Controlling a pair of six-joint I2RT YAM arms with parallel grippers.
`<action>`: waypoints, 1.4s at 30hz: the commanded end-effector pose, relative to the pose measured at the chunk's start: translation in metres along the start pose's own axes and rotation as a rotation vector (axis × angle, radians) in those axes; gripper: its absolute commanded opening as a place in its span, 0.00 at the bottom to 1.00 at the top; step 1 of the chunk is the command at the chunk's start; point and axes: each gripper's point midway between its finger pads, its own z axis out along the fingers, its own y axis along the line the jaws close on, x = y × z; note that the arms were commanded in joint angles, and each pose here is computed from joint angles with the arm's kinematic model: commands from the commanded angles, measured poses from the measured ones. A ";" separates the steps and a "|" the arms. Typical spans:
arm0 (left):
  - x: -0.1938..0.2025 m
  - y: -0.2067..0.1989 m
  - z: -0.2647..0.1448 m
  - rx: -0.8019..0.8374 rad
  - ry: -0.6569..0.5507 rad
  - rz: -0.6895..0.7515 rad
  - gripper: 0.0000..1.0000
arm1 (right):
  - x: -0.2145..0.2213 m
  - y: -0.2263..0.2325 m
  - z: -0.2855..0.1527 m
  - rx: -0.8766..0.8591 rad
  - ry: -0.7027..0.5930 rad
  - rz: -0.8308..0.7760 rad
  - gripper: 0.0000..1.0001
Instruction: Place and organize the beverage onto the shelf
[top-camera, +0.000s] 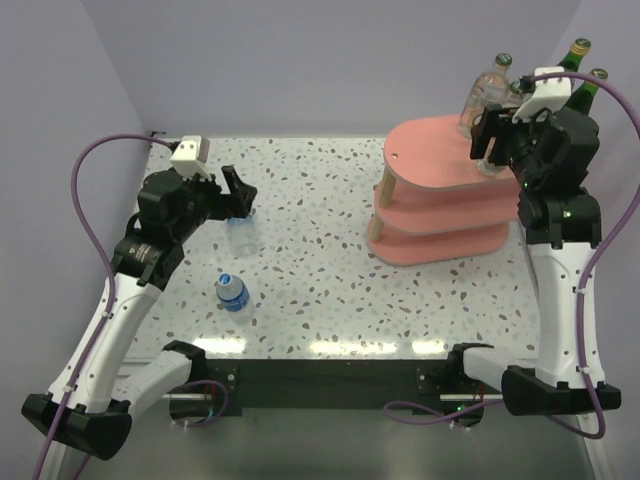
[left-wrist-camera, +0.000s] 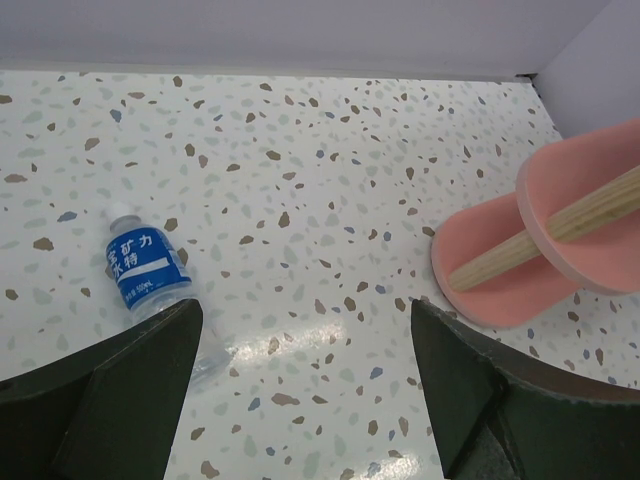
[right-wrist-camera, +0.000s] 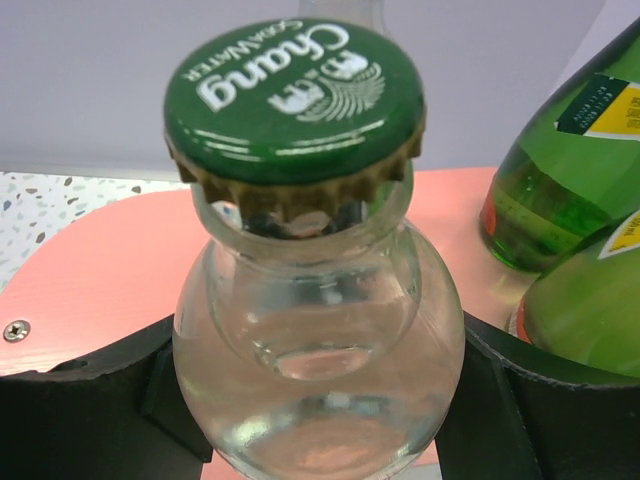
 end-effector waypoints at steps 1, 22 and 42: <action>-0.009 0.002 0.003 0.000 -0.047 0.018 0.90 | -0.066 0.004 -0.007 -0.029 -0.250 0.028 0.00; -0.010 0.001 0.000 -0.001 -0.049 0.016 0.90 | -0.043 -0.014 0.014 0.035 -0.259 0.024 0.03; -0.014 -0.002 0.000 0.012 -0.058 0.013 0.90 | -0.025 -0.012 0.005 0.027 -0.219 0.019 0.56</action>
